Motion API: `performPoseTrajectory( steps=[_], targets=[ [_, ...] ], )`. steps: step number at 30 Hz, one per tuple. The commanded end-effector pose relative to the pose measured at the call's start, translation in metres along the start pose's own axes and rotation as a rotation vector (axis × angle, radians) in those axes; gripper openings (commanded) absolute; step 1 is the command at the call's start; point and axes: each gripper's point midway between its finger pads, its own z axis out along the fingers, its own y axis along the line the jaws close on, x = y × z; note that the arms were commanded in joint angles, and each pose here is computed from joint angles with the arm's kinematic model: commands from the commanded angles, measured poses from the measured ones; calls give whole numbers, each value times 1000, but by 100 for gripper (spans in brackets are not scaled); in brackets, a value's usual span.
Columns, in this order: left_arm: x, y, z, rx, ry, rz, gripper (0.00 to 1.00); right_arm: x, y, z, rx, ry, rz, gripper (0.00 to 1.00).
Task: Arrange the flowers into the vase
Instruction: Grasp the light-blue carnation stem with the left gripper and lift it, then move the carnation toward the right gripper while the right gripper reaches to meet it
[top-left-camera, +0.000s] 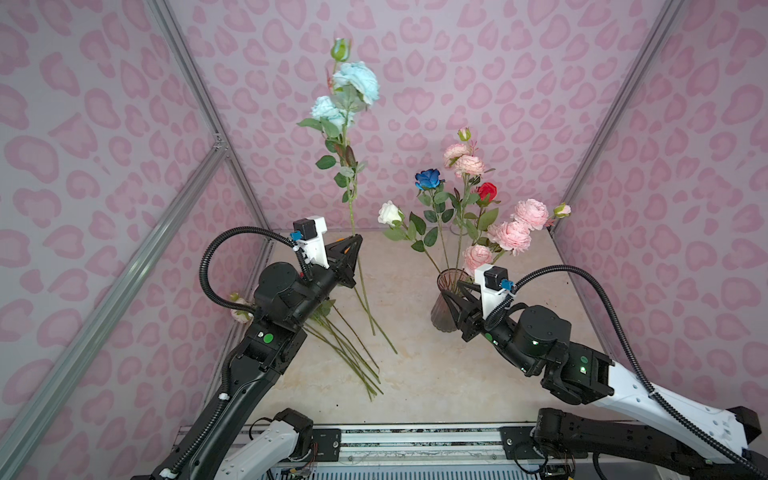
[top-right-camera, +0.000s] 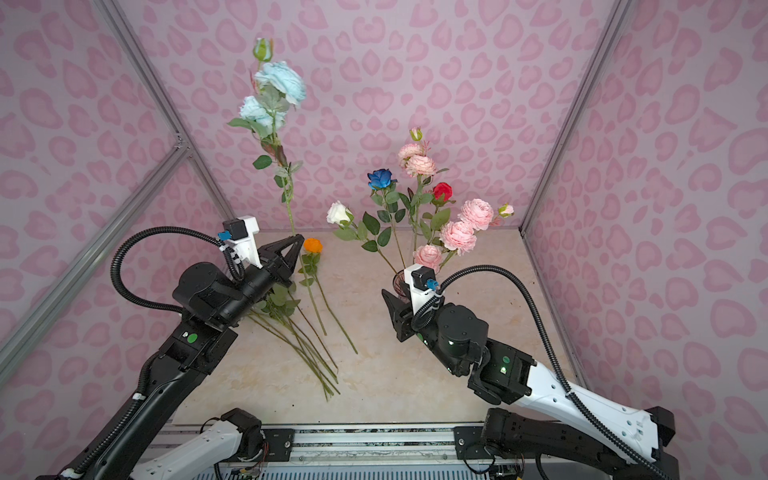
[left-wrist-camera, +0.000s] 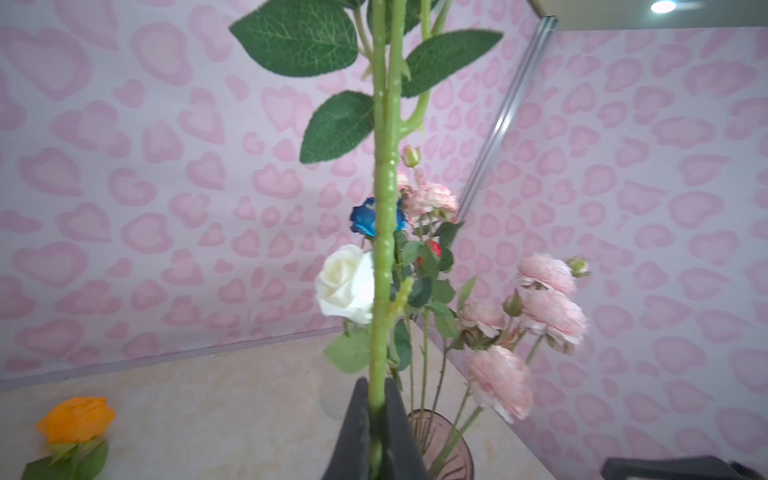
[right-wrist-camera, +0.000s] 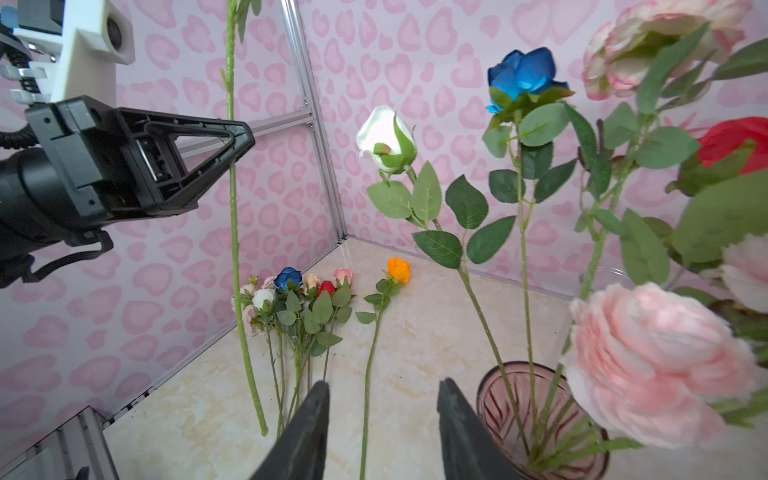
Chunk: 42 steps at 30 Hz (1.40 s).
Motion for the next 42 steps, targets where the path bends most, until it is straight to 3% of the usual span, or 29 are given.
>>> performPoseTrajectory(
  steps=[1,5,13,21,33,38,42],
  targets=[
    [-6,-42,-6,206,-29,62,3,0,30,12,-120,31,-12,46],
    [12,-48,-5,255,13,40,3,-9,49,26,-152,26,-10,47],
    [37,-57,-2,302,81,31,3,-71,53,50,-182,-114,99,51],
    [42,-57,-3,289,88,46,3,-84,62,80,-269,-130,184,50],
    [44,-57,-2,289,96,41,3,-82,70,93,-294,-103,189,35],
    [44,-56,-2,283,98,40,4,-80,75,101,-309,-92,187,12],
    [45,-53,-1,266,97,38,9,-84,80,102,-330,-94,181,5]
  ],
)
